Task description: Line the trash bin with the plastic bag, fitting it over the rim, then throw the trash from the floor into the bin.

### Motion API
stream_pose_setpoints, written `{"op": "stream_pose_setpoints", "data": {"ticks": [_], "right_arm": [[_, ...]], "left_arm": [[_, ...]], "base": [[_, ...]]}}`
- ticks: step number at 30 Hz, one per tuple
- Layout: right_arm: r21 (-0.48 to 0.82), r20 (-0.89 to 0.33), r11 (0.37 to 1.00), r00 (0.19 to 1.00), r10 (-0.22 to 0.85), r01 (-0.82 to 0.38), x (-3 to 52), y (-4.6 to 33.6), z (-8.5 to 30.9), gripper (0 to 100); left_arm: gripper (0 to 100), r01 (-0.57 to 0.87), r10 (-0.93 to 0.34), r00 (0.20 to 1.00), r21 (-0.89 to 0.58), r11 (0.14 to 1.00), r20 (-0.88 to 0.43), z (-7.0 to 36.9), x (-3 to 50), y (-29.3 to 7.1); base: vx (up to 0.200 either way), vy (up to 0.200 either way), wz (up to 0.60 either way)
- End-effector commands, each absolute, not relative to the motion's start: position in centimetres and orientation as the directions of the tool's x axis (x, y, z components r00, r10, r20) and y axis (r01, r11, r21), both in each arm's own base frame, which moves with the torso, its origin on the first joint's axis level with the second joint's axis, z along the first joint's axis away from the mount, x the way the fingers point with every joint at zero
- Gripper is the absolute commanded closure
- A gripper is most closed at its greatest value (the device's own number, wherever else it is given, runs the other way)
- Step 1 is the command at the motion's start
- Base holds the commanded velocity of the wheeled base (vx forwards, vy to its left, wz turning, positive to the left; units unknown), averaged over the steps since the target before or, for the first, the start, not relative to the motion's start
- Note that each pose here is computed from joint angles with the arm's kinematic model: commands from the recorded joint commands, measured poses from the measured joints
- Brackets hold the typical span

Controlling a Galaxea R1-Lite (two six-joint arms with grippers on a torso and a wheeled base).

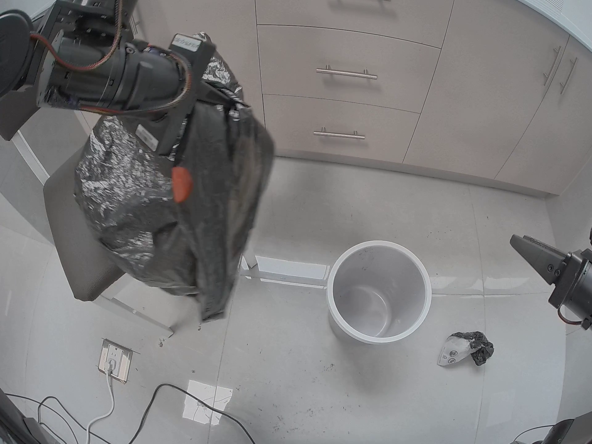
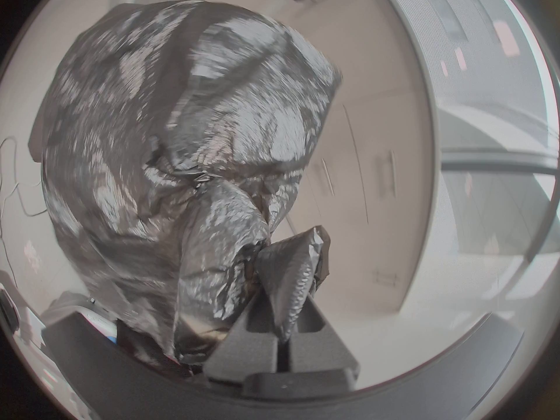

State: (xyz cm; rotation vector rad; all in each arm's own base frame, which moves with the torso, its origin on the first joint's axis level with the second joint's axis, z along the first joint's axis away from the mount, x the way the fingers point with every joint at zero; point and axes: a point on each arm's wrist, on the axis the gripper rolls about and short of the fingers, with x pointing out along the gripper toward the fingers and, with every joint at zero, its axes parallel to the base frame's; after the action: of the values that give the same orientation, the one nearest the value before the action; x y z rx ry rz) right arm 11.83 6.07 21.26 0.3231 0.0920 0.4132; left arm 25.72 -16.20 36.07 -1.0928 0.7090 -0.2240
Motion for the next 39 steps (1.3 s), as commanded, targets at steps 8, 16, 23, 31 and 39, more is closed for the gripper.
{"op": "stream_pose_setpoints", "data": {"ticks": [8, 16, 23, 31, 39], "right_arm": [[0.312, -0.172, 0.772, 0.766, 0.620, -0.555, 11.3, 9.6, 18.6, 0], [0.204, -0.315, 0.786, 0.721, 0.618, -0.584, 14.6, 13.3, 16.6, 0], [0.165, -0.396, 0.776, 0.680, 0.617, -0.608, 17.3, 17.2, 13.3, 0], [0.143, -0.306, 0.843, 0.787, 0.535, -0.518, 21.1, 20.1, 10.4, 0], [0.132, -0.303, 0.873, 0.820, 0.487, -0.470, 23.1, 21.0, 9.4, 0]], "left_arm": [[100, 0.005, -0.664, 0.617, -0.842, 0.540, -0.422, 35.7, 22.0, -22.9], [100, 0.065, -0.667, 0.570, -0.783, 0.618, -0.480, 33.7, 21.2, -26.5], [100, 0.114, -0.678, 0.558, -0.765, 0.634, -0.478, 33.7, 20.6, -27.0], [100, 0.129, -0.690, 0.559, -0.773, 0.621, -0.461, 34.4, 19.9, -26.6], [100, 0.131, -0.691, 0.564, -0.777, 0.615, -0.452, 34.8, 19.6, -26.1]], "base": [[0.000, 0.000, 0.00], [0.000, 0.000, 0.00], [0.000, 0.000, 0.00], [0.000, 0.000, 0.00], [0.000, 0.000, 0.00]]}}
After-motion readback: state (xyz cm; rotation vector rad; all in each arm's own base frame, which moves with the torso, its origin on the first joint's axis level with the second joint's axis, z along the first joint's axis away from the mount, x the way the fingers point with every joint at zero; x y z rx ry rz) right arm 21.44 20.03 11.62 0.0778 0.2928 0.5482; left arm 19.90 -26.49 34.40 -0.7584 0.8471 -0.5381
